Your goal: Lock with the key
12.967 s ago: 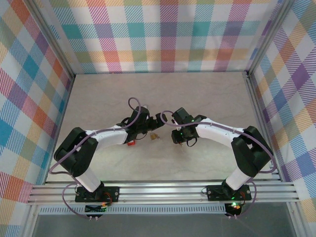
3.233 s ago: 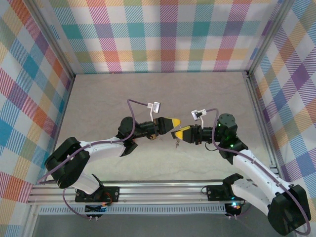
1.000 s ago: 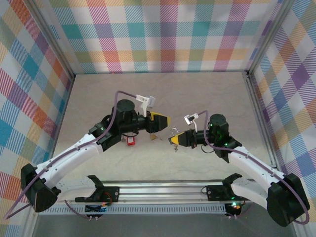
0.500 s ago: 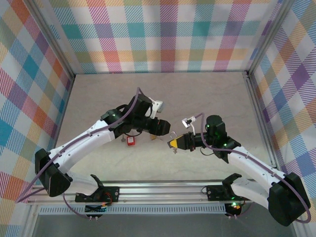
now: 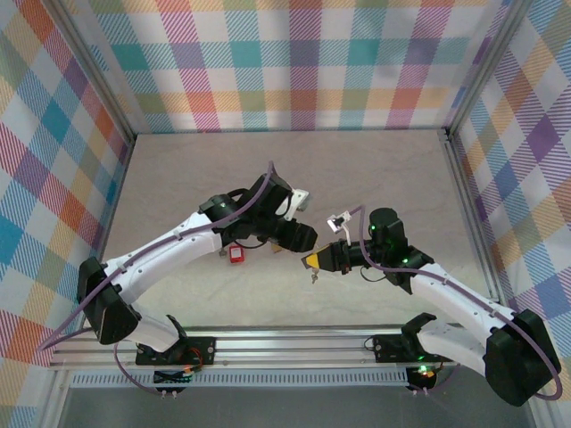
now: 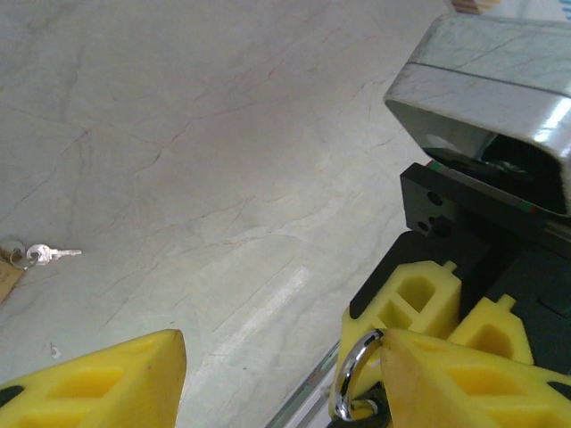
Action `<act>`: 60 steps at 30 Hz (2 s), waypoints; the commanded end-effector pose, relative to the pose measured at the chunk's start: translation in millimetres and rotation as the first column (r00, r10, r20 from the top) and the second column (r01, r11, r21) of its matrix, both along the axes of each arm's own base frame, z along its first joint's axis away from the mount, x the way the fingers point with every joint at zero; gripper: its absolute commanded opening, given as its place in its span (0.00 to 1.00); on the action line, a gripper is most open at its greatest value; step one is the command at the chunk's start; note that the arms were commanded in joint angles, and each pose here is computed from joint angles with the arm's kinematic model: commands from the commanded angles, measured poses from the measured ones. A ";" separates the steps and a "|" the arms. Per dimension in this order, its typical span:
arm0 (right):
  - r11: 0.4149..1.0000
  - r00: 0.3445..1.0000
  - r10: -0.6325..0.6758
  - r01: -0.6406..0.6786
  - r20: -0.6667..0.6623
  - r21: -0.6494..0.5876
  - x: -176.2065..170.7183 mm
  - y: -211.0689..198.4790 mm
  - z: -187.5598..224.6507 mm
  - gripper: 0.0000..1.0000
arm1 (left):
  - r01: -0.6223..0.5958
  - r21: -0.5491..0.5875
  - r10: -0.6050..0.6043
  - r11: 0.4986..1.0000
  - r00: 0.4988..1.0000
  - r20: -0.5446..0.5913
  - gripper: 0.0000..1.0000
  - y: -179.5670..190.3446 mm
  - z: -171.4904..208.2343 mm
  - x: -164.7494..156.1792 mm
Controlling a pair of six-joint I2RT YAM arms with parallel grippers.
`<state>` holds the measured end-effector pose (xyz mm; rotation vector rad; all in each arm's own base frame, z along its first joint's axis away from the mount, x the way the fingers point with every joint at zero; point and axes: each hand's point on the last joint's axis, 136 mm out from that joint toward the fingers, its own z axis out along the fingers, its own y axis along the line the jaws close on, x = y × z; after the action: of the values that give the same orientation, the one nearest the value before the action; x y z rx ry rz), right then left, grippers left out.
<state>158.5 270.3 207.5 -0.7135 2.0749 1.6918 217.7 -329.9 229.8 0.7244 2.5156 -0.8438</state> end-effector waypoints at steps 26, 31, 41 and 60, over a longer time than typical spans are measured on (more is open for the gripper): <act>0.993 0.989 0.100 -0.107 0.108 0.055 -17.5 8.9 26.1 0.00 | 0.018 0.145 -0.023 0.989 0.999 0.035 0.53 18.4 -15.8 0.7; 0.993 0.989 0.095 -0.102 0.114 0.055 -17.3 8.4 26.4 0.00 | 0.042 0.121 -0.042 0.992 0.999 -0.007 0.46 16.8 -17.5 -5.3; 0.996 0.991 0.078 -0.082 0.108 0.037 -13.3 8.7 21.9 0.00 | 0.051 -0.035 -0.055 0.998 0.992 -0.117 0.42 17.6 -3.6 -18.3; 0.995 0.990 0.079 -0.085 0.114 0.044 -14.1 8.6 24.3 0.00 | 0.072 -0.239 -0.123 0.968 0.970 -0.208 0.43 14.6 11.5 -37.7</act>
<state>144.0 277.6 214.6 -0.8199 2.0355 1.7069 184.5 -317.6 227.9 0.7284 2.5725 -1.2016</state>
